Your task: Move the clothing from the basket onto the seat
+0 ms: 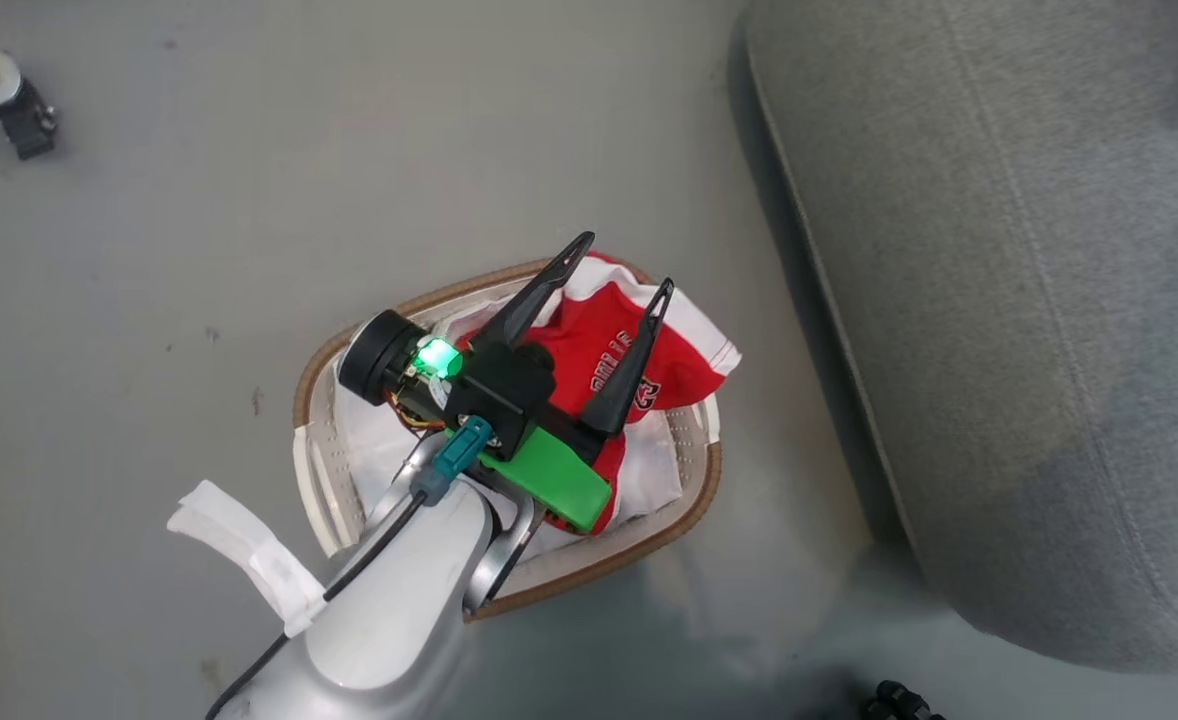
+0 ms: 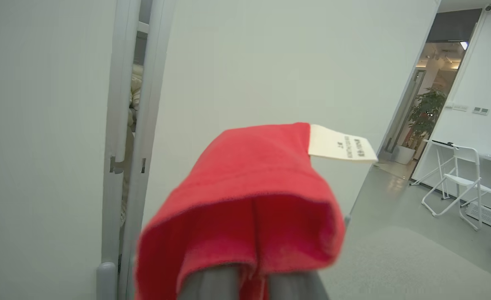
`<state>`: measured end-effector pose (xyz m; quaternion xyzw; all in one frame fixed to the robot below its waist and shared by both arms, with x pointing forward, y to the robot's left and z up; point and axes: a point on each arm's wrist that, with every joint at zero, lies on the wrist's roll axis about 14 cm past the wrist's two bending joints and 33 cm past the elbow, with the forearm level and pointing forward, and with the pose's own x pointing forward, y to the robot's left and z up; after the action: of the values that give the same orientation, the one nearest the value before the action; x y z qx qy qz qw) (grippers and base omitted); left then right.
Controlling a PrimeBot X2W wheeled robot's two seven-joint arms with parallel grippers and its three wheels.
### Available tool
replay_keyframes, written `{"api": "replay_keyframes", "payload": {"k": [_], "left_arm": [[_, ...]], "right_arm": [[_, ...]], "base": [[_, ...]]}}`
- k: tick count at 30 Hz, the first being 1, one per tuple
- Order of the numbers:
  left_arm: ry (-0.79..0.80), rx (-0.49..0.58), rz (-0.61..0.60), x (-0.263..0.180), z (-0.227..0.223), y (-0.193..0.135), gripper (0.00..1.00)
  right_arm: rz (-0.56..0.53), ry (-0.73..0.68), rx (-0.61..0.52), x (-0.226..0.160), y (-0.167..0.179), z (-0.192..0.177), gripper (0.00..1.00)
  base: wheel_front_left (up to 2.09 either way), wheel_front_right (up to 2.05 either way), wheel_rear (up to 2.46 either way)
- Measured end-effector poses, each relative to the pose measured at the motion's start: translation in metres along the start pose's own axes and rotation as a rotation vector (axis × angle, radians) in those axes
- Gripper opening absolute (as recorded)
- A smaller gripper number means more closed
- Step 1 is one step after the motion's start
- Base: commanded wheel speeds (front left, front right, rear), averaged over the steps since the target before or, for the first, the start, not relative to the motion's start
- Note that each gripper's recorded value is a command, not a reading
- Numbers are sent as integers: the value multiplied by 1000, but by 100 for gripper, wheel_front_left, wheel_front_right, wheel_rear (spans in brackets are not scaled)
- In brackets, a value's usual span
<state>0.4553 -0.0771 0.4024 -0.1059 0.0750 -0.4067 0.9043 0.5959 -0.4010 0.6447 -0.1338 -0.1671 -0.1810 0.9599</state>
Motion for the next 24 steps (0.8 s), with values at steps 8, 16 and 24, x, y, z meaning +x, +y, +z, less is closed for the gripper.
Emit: {"api": "replay_keyframes", "payload": {"k": [8, 16, 24], "left_arm": [[78, -21, 84, -19, -34, 30, 100], [121, -36, 135, -29, -53, 48, 100], [101, -28, 125, -26, -41, 40, 100]], "right_arm": [[-1, 370, 58, -52, 39, -154, 0], [2, 500, 46, -88, 52, -203, 96], [27, 490, -4, -112, 38, -186, 100]], "base": [[0, 0, 0], [0, 0, 0], [0, 0, 0]]}}
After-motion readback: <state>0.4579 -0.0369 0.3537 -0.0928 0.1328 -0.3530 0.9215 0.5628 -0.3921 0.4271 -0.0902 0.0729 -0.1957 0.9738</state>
